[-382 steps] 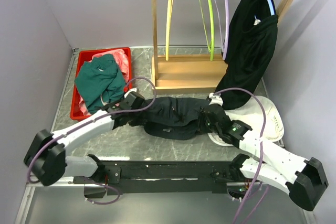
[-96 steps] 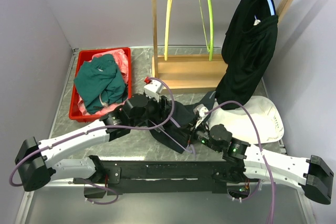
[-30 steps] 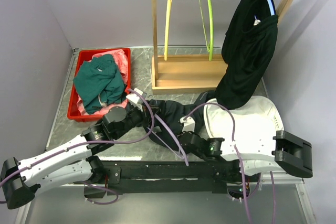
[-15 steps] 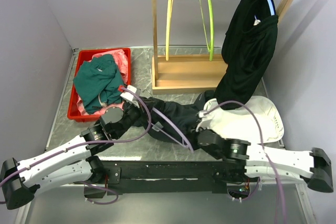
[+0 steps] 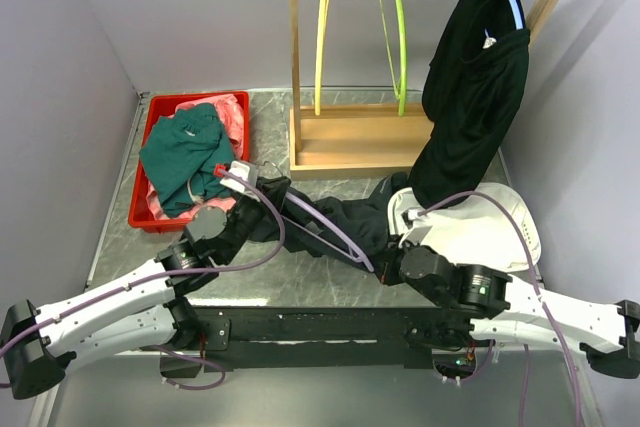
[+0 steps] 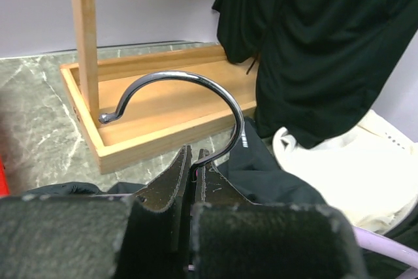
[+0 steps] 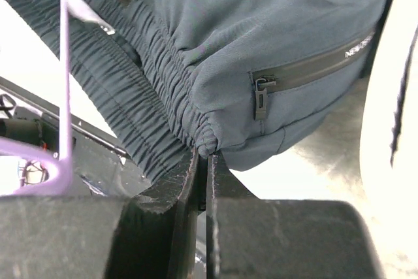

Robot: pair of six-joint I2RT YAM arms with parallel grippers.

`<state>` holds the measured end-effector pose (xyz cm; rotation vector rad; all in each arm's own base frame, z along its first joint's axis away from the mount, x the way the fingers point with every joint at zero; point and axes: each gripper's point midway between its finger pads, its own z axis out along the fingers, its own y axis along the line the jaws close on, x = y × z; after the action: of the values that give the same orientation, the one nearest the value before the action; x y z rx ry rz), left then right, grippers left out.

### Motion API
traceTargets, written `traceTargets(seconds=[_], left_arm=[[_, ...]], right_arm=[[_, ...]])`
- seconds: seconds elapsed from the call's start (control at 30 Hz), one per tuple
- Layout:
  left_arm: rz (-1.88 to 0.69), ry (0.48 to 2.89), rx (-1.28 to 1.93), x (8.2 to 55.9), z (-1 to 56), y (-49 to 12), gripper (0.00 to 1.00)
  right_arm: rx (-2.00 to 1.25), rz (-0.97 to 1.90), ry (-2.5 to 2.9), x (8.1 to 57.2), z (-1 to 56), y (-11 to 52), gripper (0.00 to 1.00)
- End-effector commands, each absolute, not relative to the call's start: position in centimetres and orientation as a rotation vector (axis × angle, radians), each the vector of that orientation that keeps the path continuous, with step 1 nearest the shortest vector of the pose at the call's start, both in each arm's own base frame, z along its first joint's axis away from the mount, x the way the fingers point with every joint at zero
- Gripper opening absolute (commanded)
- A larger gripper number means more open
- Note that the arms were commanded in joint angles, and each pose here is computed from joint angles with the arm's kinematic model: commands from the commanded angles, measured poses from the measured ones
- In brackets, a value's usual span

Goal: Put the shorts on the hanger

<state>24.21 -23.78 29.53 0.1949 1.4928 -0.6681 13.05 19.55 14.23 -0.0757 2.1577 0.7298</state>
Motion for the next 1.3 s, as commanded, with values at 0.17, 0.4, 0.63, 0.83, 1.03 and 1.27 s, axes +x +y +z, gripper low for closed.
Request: traceTargets(seconds=[0.17,0.4,0.63,0.83,1.03,1.27], left_arm=[[-0.603,1.367,0.092,25.1,32.6,-21.6,0.01],[-0.561,1.372,0.046,26.0,32.5,-21.4,0.01],[-0.525,1.379,0.02,26.3,31.5,-20.8,0.01],[-0.514,1.365,0.017,26.3,31.6,-20.5,0.01],[-0.506,1.365,0.024,26.6,31.6,-20.8,0.01],[-0.533,1.337,0.023,26.6,33.1,-21.6,0.01]], right_arm=[[0.036,0.808,2.098,13.0,19.7,17.9,0.01],[0.008,0.78,2.118,12.8,20.5,17.6,0.0],[0.084,0.81,2.07,13.0,23.2,16.5,0.0],[0.132,0.78,2.073,13.2,24.6,15.5,0.0],[0.107,0.878,2.051,13.1,27.4,17.8,0.0],[0.051,0.969,1.977,14.2,33.9,22.3,0.0]])
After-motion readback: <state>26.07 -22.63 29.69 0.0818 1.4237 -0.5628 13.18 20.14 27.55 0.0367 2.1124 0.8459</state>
